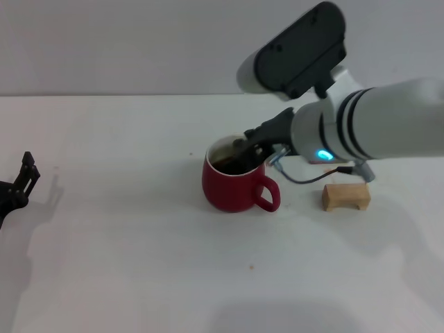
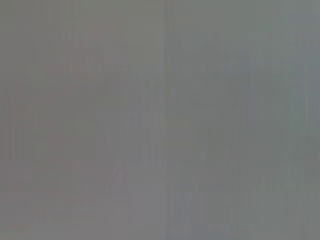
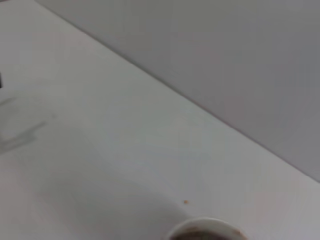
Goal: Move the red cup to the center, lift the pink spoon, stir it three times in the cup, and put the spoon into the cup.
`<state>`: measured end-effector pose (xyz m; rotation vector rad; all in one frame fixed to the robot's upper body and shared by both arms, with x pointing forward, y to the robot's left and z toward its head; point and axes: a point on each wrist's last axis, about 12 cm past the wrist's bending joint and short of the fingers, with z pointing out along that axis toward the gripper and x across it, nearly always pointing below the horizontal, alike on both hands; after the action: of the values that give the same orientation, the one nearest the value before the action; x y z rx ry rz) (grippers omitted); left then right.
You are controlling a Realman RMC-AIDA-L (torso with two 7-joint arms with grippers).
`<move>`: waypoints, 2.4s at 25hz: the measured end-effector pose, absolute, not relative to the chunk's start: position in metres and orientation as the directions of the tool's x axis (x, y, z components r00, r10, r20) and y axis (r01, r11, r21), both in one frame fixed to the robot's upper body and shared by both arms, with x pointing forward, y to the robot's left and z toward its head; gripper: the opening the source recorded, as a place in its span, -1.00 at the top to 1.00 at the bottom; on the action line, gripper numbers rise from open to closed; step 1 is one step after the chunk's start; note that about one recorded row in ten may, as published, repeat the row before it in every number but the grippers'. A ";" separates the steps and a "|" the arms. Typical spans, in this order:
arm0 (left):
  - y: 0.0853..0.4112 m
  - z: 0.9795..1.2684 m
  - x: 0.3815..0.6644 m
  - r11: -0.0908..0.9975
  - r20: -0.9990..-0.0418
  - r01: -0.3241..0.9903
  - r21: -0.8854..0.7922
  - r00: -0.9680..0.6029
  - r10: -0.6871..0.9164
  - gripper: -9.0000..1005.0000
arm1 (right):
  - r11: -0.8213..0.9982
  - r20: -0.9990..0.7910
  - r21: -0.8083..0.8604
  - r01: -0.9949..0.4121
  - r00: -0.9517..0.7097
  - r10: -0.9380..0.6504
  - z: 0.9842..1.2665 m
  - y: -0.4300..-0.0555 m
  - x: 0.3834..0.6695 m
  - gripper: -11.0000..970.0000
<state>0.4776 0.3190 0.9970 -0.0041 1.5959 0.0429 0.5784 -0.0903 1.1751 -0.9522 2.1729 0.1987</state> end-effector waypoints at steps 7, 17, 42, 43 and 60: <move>0.318 0.997 0.478 0.999 -0.999 -0.028 0.025 -0.024 0.024 -0.69 | 0.743 -0.672 -0.146 -0.653 -0.486 -0.559 1.170 -0.107 0.581 0.70; 0.318 0.998 0.480 0.999 -0.999 -0.025 0.024 -0.021 0.024 -0.69 | 0.699 -0.666 -0.126 -0.704 -0.462 -0.585 1.167 -0.091 0.565 0.91; 0.321 1.000 0.481 0.999 -1.000 -0.037 0.023 -0.010 0.023 -0.69 | 0.921 -0.979 -0.201 -0.333 0.112 -0.172 1.148 -0.193 0.544 0.98; 0.321 1.000 0.481 0.999 -1.000 -0.037 0.023 -0.010 0.023 -0.69 | 0.921 -0.979 -0.201 -0.333 0.112 -0.172 1.148 -0.193 0.544 0.98; 0.324 1.001 0.481 0.998 -1.000 -0.058 0.016 -0.004 0.016 -0.69 | 0.988 -0.930 -0.005 0.153 0.363 -0.061 1.049 -0.306 0.439 0.98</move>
<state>0.4810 0.3236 1.0009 -0.0325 1.5736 0.0583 0.4395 -0.3062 1.0492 0.0869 1.1922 -0.1381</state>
